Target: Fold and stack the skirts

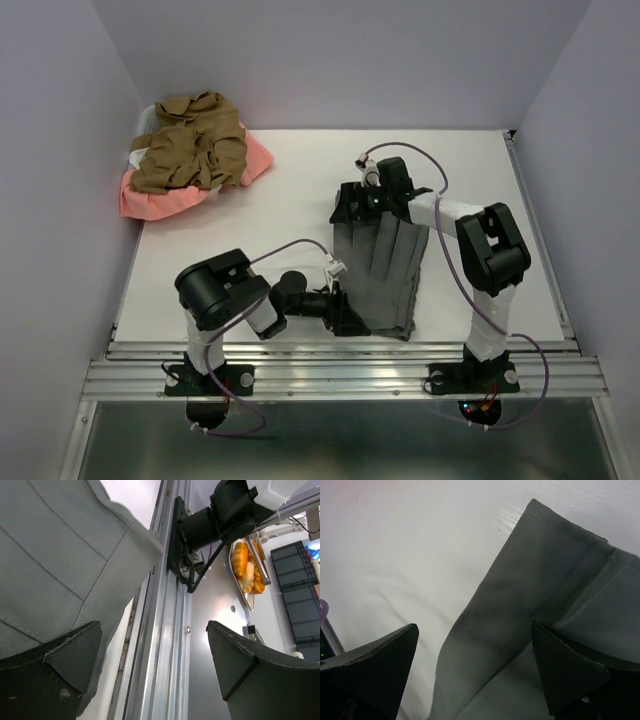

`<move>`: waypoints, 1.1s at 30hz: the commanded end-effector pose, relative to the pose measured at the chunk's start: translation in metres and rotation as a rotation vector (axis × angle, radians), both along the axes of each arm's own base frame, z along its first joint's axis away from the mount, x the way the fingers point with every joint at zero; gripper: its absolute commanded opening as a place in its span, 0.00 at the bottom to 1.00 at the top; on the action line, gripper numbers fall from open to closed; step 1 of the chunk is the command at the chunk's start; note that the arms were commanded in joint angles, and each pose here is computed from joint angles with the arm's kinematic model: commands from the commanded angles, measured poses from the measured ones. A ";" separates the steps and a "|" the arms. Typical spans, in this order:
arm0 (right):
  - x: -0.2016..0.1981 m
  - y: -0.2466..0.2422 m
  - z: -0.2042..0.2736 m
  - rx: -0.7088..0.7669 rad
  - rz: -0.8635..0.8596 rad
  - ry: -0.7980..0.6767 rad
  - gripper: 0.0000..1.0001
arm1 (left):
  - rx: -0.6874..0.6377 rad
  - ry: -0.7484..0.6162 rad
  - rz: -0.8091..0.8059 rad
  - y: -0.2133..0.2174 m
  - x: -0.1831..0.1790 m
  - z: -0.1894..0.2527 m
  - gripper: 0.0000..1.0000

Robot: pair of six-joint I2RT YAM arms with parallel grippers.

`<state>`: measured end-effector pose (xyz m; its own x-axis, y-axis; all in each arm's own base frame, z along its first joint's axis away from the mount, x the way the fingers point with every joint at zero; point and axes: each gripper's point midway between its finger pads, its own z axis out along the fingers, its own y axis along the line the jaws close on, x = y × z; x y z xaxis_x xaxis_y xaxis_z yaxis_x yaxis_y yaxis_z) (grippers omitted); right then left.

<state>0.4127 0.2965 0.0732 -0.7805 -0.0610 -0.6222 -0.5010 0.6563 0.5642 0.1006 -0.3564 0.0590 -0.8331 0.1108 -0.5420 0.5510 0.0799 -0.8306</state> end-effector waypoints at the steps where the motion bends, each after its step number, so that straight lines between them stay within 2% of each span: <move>1: 0.004 0.001 0.099 0.055 0.000 -0.185 1.00 | -0.121 -0.307 0.041 -0.023 0.025 0.062 0.99; 2: 0.001 0.000 0.108 0.061 -0.002 -0.198 1.00 | 0.033 -0.275 0.099 -0.021 0.036 0.039 0.99; 3: -0.002 -0.002 0.117 0.067 -0.005 -0.207 1.00 | 0.012 -0.346 0.121 -0.025 0.040 0.066 0.99; 4: -0.008 -0.007 0.132 0.073 -0.026 -0.231 1.00 | 0.071 -0.406 0.135 -0.029 0.046 0.070 0.99; 7: -0.017 -0.022 0.143 0.050 -0.095 -0.243 1.00 | 0.013 -0.508 0.165 -0.026 0.048 0.119 0.99; 8: -0.023 -0.028 0.160 0.063 -0.121 -0.266 1.00 | -0.003 -0.525 0.205 -0.019 0.050 0.137 0.99; 10: -0.031 -0.038 0.161 0.039 -0.162 -0.251 1.00 | -0.002 -0.534 0.262 -0.010 0.054 0.150 0.99; 12: -0.039 -0.057 0.162 -0.007 -0.252 -0.232 1.00 | 0.073 -0.509 0.403 0.007 0.072 0.155 0.99; 13: -0.041 -0.069 0.152 -0.050 -0.306 -0.217 1.00 | 0.174 -0.468 0.537 0.022 0.092 0.147 0.99; 14: -0.044 -0.074 0.158 -0.052 -0.325 -0.224 1.00 | 0.177 -0.485 0.645 0.030 0.109 0.159 0.99; 15: -0.057 -0.082 0.155 -0.060 -0.341 -0.215 1.00 | 0.287 -0.418 0.706 0.046 0.114 0.142 0.99; 16: -0.066 -0.085 0.153 -0.057 -0.337 -0.211 1.00 | 0.324 -0.392 0.785 0.055 0.124 0.147 0.99; 17: -0.075 -0.086 0.151 -0.046 -0.330 -0.201 1.00 | 0.439 -0.359 0.893 0.080 0.137 0.130 0.99; 18: -0.087 -0.088 0.137 -0.050 -0.319 -0.170 1.00 | 0.452 -0.328 0.930 0.086 0.142 0.128 0.99; 20: -0.111 -0.082 0.140 -0.001 -0.260 -0.158 1.00 | 0.438 -0.305 0.932 0.090 0.149 0.128 0.99; 23: -0.152 -0.064 0.115 -0.012 -0.146 -0.094 1.00 | 0.361 -0.280 0.907 0.092 0.171 0.136 0.99; 27: -0.194 -0.046 0.094 -0.072 -0.047 -0.074 1.00 | 0.373 -0.296 0.943 0.096 0.214 0.133 0.97; 28: -0.206 -0.042 0.085 -0.077 -0.011 -0.059 1.00 | 0.360 -0.324 0.923 0.088 0.225 0.145 0.93; 29: -0.214 -0.039 0.083 -0.077 0.011 -0.056 1.00 | 0.414 -0.300 0.898 0.083 0.234 0.125 0.91; 31: -0.230 -0.029 0.079 -0.080 0.060 -0.051 1.00 | 0.410 -0.299 0.879 0.077 0.257 0.130 0.82; 32: -0.233 -0.030 0.075 -0.088 0.065 -0.053 1.00 | 0.470 -0.265 0.847 0.073 0.266 0.103 0.81; 33: -0.233 -0.031 0.073 -0.092 0.064 -0.053 1.00 | 0.486 -0.266 0.837 0.070 0.273 0.097 0.77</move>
